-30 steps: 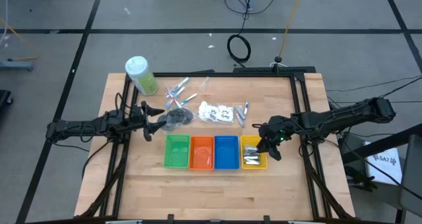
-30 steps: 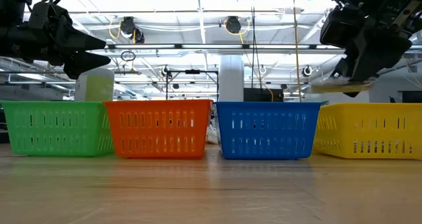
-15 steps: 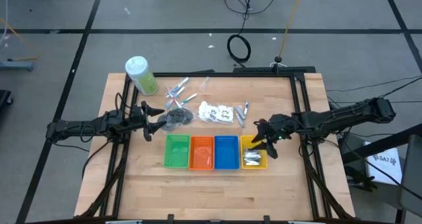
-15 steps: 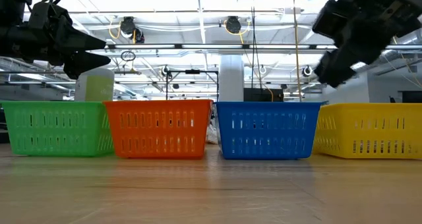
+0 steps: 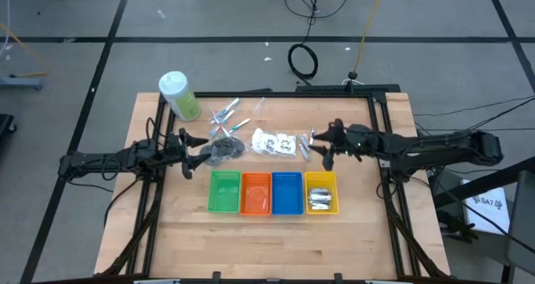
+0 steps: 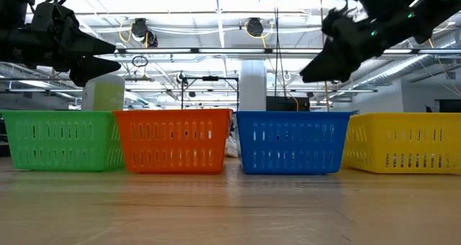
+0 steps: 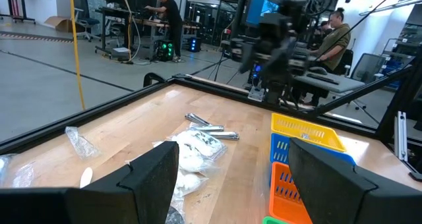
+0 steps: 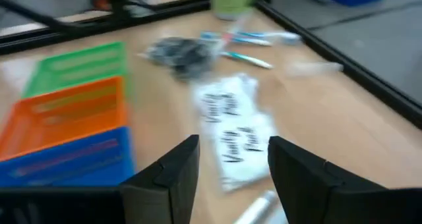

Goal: Pick & Place Travel size toiletries
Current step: Put the silver nail cutter into the yellow basket

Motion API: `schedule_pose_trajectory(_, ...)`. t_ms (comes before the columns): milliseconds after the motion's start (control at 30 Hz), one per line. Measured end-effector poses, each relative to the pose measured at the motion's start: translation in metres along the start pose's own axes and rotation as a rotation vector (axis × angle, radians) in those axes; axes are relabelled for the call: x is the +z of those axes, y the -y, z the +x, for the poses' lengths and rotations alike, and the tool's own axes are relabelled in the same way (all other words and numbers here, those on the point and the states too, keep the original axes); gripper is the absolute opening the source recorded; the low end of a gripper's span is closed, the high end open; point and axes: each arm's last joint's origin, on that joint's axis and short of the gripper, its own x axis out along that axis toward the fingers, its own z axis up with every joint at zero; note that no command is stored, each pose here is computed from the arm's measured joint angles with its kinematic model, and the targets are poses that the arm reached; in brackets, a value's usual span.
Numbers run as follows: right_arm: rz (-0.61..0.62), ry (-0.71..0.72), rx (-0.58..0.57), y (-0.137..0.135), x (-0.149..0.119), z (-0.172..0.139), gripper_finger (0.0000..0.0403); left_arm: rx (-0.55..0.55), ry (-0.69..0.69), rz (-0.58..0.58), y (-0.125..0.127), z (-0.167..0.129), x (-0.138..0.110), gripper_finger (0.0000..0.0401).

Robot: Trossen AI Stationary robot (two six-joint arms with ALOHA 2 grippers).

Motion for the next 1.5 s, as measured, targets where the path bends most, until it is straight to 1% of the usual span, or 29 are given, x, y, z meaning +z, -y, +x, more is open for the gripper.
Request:
schedule_pose_trajectory(100, 0.039, -0.053, -0.067, 0.014, -0.004, 0.007, 0.0187, 0.000, 0.000, 0.000, 0.000, 0.000, 0.000, 0.0280)
schedule_pose_trajectory(233, 0.130, -0.174, -0.199, 0.034, -0.006, 0.022, 0.0202, 0.000, 0.000, 0.000, 0.000, 0.000, 0.000, 0.0280)
schedule_pose_trajectory(333, 0.171, -0.257, -0.265, 0.048, -0.005, 0.035, 0.0207, 0.000, 0.000, 0.000, 0.000, 0.000, 0.000, 0.0280)
schedule_pose_trajectory(400, 0.184, -0.313, -0.293, 0.054, -0.005, 0.045, 0.0208, 0.000, -0.001, 0.000, 0.000, 0.000, 0.000, 0.0280)
schedule_pose_trajectory(533, 0.186, -0.380, -0.326, 0.065, -0.009, 0.064, 0.0203, 0.000, 0.000, 0.000, 0.000, 0.000, 0.000, 0.0280)
schedule_pose_trajectory(667, 0.190, -0.463, -0.355, 0.075, -0.023, 0.080, 0.0199, 0.000, 0.000, 0.000, 0.000, 0.000, 0.000, 0.0280)
schedule_pose_trajectory(833, 0.197, -0.540, -0.377, 0.083, -0.040, 0.090, 0.0199, 0.000, 0.000, 0.000, 0.000, 0.000, 0.000, 0.0280)
schedule_pose_trajectory(1000, 0.181, -0.583, -0.380, 0.084, -0.045, 0.091, 0.0199, 0.000, 0.000, 0.000, 0.000, 0.000, 0.000, 0.0280)
schedule_pose_trajectory(1167, 0.156, -0.643, -0.383, 0.085, -0.046, 0.082, 0.0195, 0.000, 0.000, 0.000, 0.000, 0.000, 0.000, 0.0280)
schedule_pose_trajectory(1333, 0.128, -0.694, -0.454, 0.085, -0.047, 0.075, 0.0189, 0.000, 0.000, 0.000, 0.000, 0.000, 0.000, 0.0280)
schedule_pose_trajectory(1500, 0.101, -0.753, -0.447, 0.084, -0.050, 0.071, 0.0185, 0.000, 0.000, 0.000, 0.000, 0.000, 0.000, 0.0280)
